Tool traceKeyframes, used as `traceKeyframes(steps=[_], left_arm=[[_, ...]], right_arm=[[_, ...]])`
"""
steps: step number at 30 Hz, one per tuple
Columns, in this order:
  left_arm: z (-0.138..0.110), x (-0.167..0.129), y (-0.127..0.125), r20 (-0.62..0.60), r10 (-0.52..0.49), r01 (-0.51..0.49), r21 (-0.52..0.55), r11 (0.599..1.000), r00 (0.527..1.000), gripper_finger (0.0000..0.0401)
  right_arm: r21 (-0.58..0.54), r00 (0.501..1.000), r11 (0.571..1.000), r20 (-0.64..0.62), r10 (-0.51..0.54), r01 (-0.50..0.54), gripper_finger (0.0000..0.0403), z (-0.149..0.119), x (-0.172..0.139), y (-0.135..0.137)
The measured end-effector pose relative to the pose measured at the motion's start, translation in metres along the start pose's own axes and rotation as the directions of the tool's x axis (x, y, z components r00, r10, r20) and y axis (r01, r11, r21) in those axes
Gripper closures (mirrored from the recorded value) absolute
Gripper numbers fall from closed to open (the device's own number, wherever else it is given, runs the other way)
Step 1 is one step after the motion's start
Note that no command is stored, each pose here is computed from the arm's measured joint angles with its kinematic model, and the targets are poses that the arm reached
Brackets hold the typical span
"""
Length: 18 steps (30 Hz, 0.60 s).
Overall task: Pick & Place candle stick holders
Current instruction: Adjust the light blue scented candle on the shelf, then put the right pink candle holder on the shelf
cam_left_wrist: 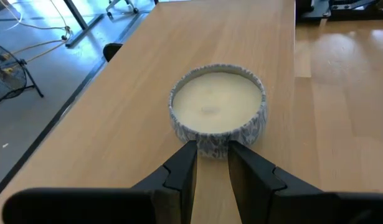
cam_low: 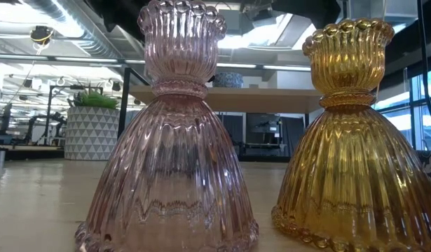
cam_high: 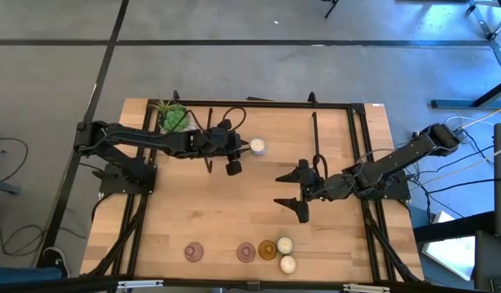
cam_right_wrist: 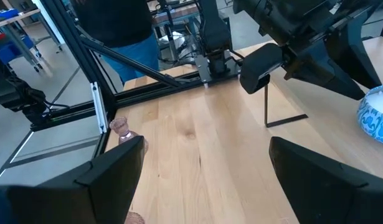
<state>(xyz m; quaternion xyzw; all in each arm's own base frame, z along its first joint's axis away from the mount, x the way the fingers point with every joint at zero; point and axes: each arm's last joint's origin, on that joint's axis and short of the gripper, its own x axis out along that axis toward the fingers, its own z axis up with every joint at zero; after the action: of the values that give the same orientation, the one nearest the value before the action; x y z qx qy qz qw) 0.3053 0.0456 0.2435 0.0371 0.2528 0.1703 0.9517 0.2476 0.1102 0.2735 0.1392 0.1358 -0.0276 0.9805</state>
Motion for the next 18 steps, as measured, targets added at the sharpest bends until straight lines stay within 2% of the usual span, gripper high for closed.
traceKeyframes(steps=[9, 13, 18], left_arm=[[-0.002, -0.008, -0.012, -0.039, -0.049, 0.049, -0.001, 0.999, 0.998, 0.0315], [0.001, -0.021, -0.032, -0.024, -0.172, 0.172, 0.004, 0.985, 0.985, 0.0315], [0.004, -0.042, -0.072, 0.018, -0.333, 0.331, 0.064, 0.941, 0.943, 0.0315]], right_arm=[[-0.012, 1.000, 1.000, -0.003, 0.000, 0.000, 0.0057, 0.000, 0.000, 0.000], [-0.018, 1.000, 1.000, -0.016, -0.003, 0.002, 0.0057, -0.002, 0.000, -0.001], [-0.020, 1.000, 1.000, -0.019, -0.004, 0.003, 0.0057, -0.002, 0.000, -0.001]])
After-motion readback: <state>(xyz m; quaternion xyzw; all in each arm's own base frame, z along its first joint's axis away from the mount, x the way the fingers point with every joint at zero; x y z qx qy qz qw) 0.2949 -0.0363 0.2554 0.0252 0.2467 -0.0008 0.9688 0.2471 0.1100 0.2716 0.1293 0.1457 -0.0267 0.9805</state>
